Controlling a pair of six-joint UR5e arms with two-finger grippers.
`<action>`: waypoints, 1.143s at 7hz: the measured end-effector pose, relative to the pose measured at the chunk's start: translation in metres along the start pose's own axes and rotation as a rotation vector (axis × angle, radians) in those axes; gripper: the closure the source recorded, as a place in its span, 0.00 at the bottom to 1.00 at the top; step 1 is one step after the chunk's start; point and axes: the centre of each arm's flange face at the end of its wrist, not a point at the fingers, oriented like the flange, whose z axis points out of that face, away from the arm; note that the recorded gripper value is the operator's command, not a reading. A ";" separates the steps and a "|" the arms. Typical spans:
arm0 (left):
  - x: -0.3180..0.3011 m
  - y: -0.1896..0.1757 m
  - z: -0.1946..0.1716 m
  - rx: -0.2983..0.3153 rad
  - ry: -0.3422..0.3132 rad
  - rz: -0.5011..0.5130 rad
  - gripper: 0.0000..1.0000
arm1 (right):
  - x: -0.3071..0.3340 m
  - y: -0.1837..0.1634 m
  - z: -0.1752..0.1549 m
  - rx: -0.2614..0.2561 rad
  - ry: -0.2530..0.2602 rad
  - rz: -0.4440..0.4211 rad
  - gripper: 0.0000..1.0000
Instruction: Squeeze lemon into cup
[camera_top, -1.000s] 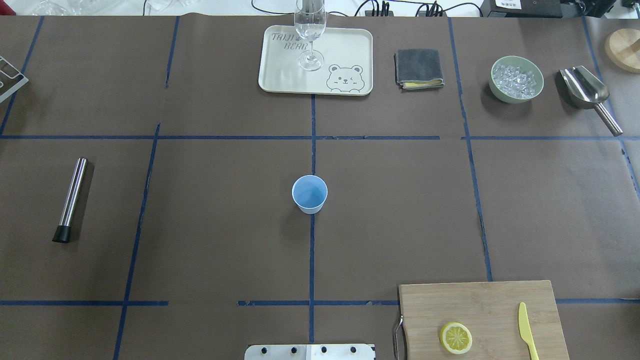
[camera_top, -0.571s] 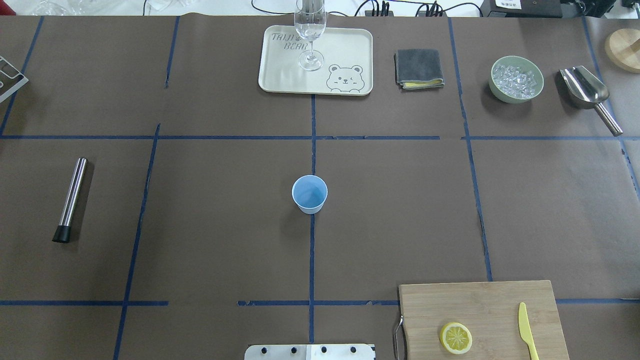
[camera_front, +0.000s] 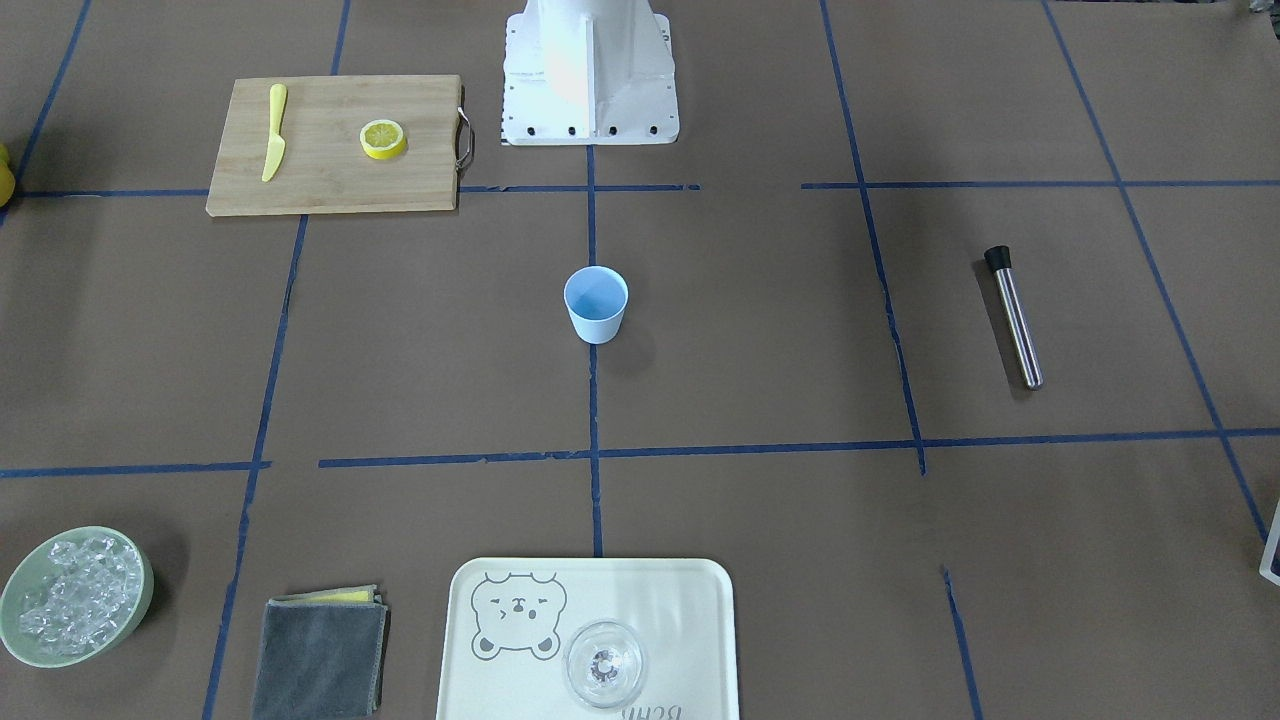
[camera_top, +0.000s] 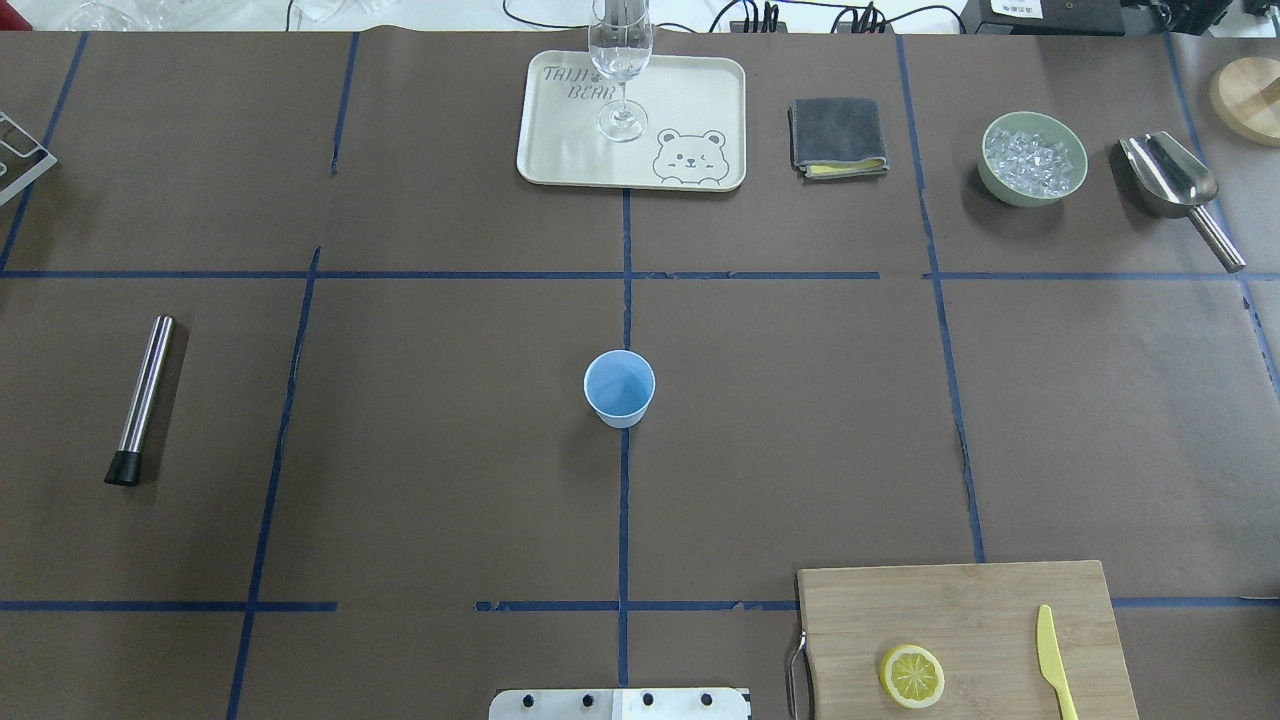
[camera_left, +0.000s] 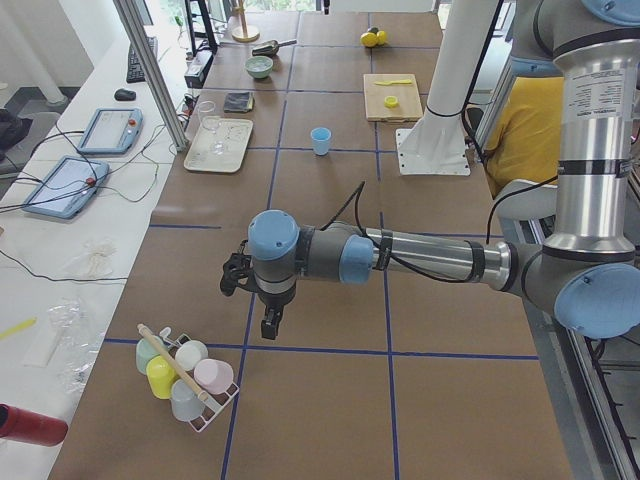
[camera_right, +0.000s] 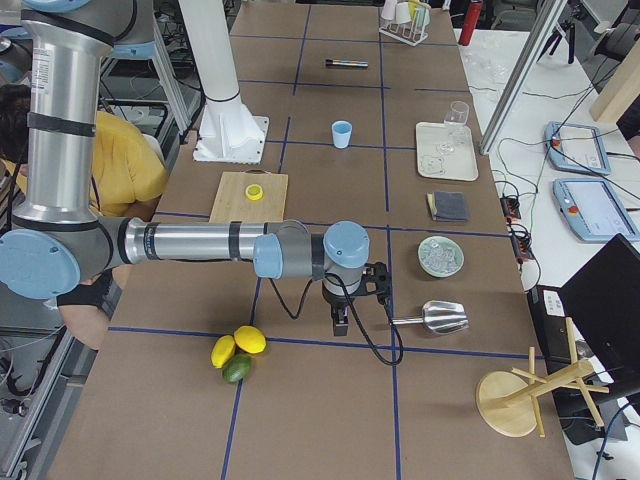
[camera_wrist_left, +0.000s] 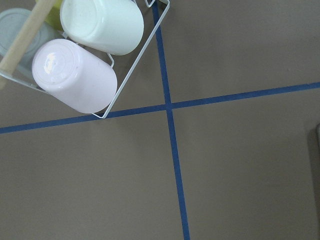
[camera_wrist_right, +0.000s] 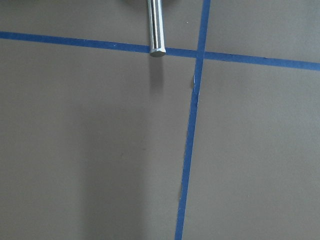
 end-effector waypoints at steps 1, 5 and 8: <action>0.001 0.001 0.000 0.008 0.004 0.007 0.00 | -0.008 -0.002 0.007 -0.013 -0.002 -0.020 0.00; 0.010 -0.003 0.002 0.032 0.022 0.041 0.00 | -0.032 -0.011 0.012 0.032 -0.026 -0.117 0.00; 0.015 -0.003 0.005 0.029 0.048 0.048 0.00 | -0.107 -0.011 0.024 0.073 -0.095 -0.134 0.00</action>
